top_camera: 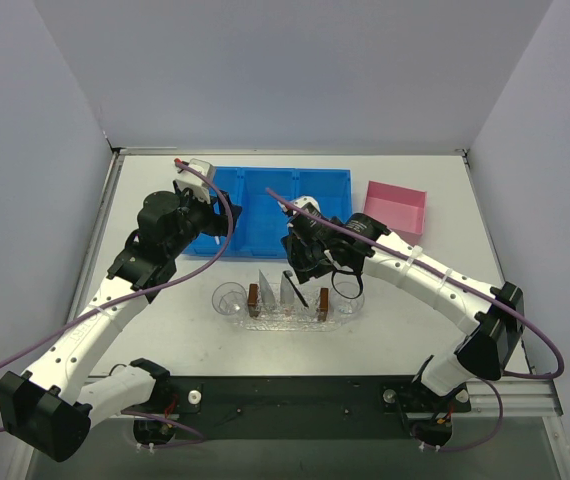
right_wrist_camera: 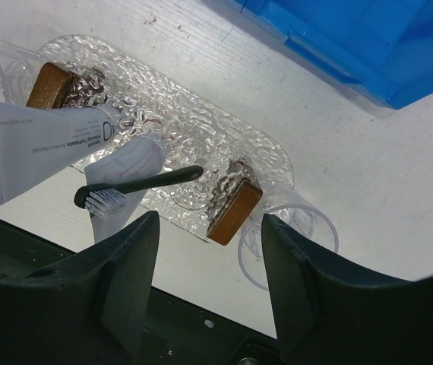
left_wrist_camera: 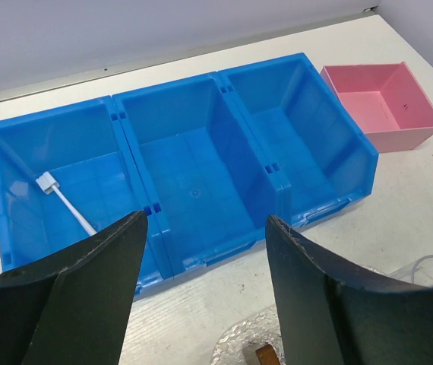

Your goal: Prepare toiletry sets of a toothbrush and toothpaste on the tray

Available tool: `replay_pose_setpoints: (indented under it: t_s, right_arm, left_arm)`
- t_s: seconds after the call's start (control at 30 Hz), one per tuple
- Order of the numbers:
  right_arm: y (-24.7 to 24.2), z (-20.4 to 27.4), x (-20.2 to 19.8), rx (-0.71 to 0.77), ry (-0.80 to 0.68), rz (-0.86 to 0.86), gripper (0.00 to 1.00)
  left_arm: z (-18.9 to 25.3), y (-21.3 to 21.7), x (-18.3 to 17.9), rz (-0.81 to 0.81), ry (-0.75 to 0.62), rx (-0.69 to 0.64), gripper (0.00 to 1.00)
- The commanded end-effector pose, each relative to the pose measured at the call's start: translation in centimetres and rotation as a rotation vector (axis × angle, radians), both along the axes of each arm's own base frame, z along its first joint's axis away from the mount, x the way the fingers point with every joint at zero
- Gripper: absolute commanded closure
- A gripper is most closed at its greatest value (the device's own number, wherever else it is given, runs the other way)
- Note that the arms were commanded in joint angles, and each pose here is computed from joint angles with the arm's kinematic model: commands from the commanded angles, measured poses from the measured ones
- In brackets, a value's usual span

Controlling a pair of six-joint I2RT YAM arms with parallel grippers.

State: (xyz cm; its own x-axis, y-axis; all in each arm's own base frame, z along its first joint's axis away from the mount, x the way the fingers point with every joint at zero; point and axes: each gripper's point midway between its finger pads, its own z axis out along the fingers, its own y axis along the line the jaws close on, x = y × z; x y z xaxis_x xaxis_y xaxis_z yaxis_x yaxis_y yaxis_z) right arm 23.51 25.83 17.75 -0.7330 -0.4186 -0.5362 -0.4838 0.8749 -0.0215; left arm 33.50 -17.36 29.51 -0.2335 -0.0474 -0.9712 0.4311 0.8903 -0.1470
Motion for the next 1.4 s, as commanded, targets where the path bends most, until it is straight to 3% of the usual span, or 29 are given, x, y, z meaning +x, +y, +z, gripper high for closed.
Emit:
replay_pose_setpoints:
  t_s: [0.0,0.3,0.7,1.07,1.23,1.37]
  right_arm:
    - [-1.3,1.4,0.1,-0.002,-0.039,-0.027,0.48]
    - [-2.4,2.7,0.7,0.019,-0.094,-0.068,0.45]
    - [-6.0,5.7,1.8,0.168,-0.243,-0.194,0.46]
    - [-9.2,6.6,1.8,0.241,-0.312,-0.262,0.46]
    - [-9.6,6.4,1.7,0.245,-0.318,-0.266,0.47]
    - [-9.6,6.5,1.6,0.258,-0.318,-0.265,0.47]
  left_arm:
    - [0.6,0.2,0.2,0.009,-0.027,0.003,0.27]
    - [0.3,0.3,0.5,0.022,-0.016,0.004,0.29]
    - [-3.3,3.0,3.0,0.218,0.064,0.088,0.37]
    - [-9.4,9.3,9.2,0.59,0.25,0.077,0.4]
    - [-11.3,9.1,11.3,0.623,0.309,0.112,0.42]
    - [-13.5,9.0,12.7,0.635,0.35,0.146,0.5]
